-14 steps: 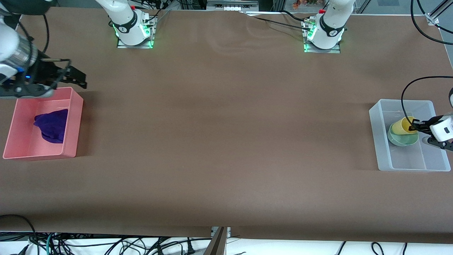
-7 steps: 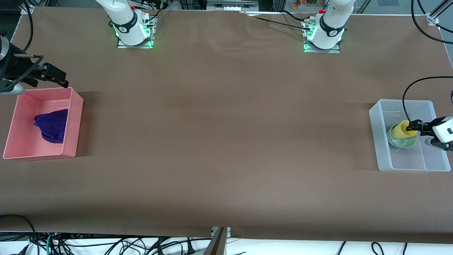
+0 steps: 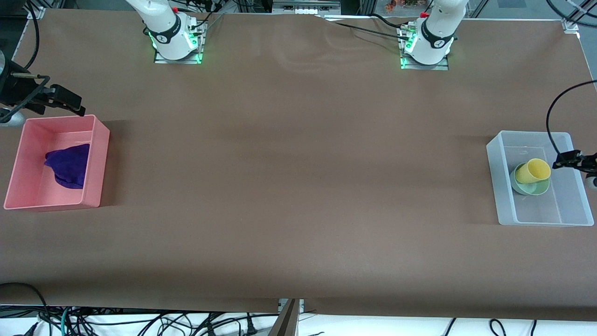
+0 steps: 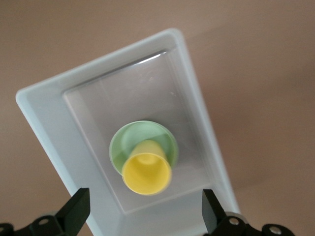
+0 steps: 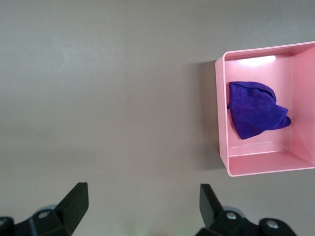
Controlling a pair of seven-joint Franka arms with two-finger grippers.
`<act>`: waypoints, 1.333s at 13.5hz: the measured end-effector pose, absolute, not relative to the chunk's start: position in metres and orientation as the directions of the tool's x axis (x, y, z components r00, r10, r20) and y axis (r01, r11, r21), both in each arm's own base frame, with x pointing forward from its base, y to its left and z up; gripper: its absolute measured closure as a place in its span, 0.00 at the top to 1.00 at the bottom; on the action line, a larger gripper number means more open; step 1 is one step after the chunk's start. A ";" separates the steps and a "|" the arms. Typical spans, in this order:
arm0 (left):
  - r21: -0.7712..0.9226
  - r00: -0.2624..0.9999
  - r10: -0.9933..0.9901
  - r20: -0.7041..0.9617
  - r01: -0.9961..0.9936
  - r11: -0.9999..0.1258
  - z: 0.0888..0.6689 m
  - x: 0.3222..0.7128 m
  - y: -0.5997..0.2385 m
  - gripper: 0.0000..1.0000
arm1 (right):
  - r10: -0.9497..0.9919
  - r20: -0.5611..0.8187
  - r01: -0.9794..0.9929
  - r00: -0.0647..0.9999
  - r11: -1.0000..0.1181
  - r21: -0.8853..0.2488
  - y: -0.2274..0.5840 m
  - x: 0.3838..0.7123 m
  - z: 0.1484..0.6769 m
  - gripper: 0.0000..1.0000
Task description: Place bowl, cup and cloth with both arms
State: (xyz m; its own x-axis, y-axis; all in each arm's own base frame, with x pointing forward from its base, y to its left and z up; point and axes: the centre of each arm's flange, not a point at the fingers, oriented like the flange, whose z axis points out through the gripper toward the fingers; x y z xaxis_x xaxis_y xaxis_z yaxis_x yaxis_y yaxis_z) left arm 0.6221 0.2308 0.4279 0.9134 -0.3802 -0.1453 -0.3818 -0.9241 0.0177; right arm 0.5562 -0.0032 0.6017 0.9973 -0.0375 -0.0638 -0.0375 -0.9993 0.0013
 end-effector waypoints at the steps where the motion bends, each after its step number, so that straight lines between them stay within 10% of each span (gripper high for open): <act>1: 0.031 0.906 -0.396 -0.152 -0.396 -0.918 0.457 0.625 0.209 1.00 | -0.037 -0.064 -0.037 0.997 -0.999 0.001 -0.003 0.556 0.602 1.00; 18: -0.030 0.969 -0.220 -0.112 -0.224 -0.974 0.568 0.561 -0.037 1.00 | -0.043 -0.063 -0.043 0.997 -0.999 0.001 -0.006 0.557 0.602 1.00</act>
State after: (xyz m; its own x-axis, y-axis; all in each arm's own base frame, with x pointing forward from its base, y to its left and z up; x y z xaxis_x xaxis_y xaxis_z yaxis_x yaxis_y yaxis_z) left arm 0.5609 -0.0371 0.5680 0.9691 -0.2198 -0.1118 -0.2243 -0.9741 -0.0298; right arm 0.5572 -0.0065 0.6017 0.9971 -0.0432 -0.0629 -0.0433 -0.9991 0.0011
